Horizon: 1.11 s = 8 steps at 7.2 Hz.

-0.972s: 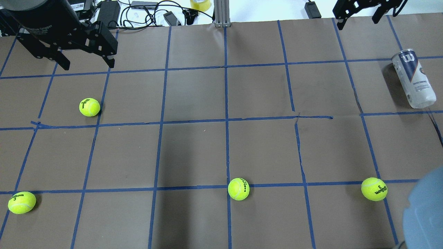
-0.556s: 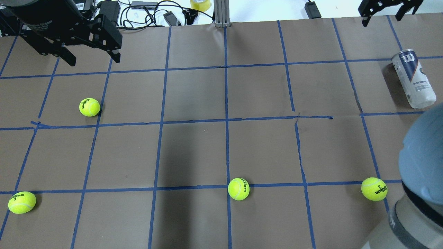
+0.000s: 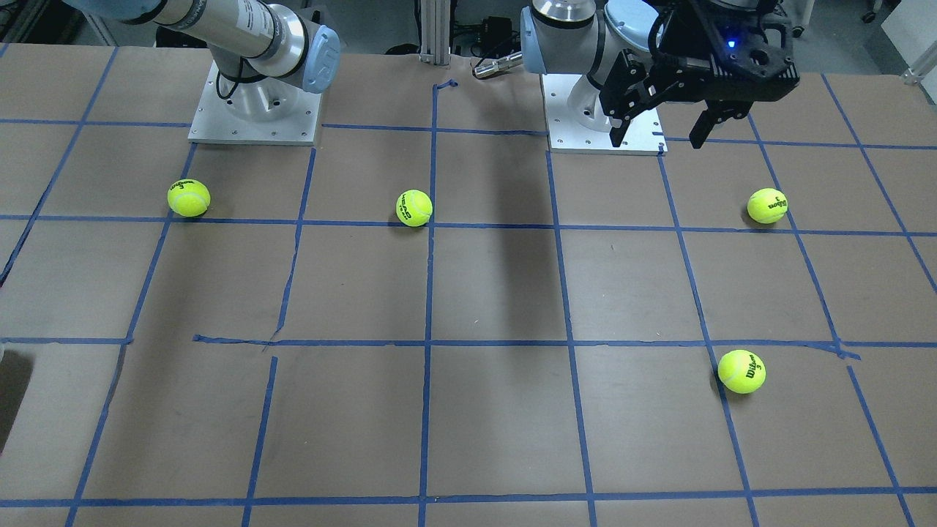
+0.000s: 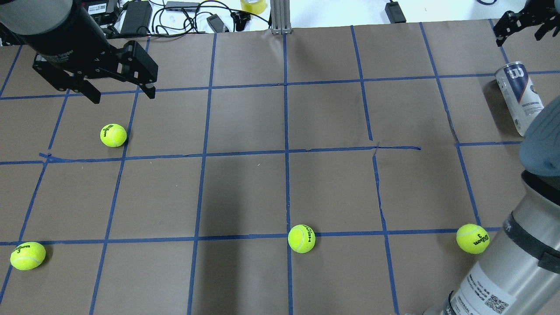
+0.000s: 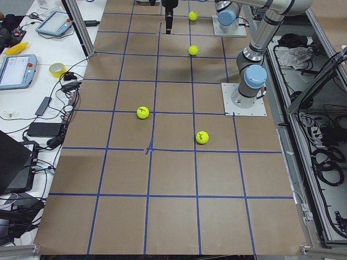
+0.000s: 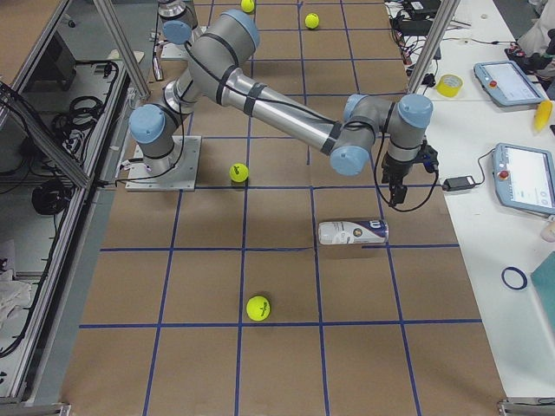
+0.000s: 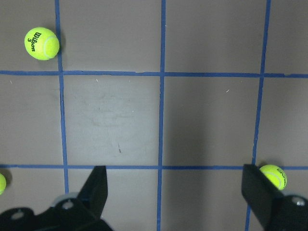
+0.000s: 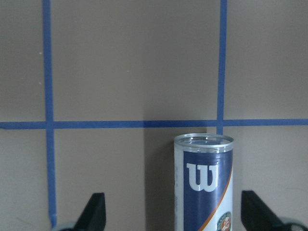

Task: Lift up tennis ball bucket
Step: 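Lower the right gripper around the can top and close on it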

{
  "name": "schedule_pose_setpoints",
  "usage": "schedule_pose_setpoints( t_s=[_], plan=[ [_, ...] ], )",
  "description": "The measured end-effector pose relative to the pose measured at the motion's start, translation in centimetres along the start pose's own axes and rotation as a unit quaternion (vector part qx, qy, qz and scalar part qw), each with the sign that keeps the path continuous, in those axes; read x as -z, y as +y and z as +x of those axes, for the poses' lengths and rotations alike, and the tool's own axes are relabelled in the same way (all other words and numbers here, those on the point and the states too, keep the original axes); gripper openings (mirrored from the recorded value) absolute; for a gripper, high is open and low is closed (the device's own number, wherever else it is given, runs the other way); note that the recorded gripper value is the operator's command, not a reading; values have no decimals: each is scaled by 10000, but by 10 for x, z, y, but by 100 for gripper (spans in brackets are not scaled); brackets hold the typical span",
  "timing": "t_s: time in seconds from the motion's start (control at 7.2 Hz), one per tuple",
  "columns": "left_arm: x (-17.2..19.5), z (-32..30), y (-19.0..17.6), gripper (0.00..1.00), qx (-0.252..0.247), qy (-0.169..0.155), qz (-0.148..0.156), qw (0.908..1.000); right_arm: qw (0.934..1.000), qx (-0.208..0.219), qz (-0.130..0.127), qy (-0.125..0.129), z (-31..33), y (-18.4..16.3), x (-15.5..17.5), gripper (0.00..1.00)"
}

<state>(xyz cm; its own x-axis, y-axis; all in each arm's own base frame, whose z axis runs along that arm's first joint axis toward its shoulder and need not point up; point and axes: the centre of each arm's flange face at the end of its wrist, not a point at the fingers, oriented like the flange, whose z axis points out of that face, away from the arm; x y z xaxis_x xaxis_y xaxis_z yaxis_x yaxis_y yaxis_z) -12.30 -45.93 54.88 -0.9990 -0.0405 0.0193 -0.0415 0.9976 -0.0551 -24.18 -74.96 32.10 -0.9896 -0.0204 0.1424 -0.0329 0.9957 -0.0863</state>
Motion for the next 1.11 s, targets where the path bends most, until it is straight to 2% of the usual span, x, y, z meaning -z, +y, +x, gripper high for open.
schedule_pose_setpoints(
  t_s=[0.56,1.11],
  plan=[
    [5,0,13,100,-56,1,75,10000,9995,198,157,-214,26,-4,-75,100],
    [2,-5,8,100,-42,-213,31,9998,9992,165,-36,-353,40,6,-121,98]
  ],
)
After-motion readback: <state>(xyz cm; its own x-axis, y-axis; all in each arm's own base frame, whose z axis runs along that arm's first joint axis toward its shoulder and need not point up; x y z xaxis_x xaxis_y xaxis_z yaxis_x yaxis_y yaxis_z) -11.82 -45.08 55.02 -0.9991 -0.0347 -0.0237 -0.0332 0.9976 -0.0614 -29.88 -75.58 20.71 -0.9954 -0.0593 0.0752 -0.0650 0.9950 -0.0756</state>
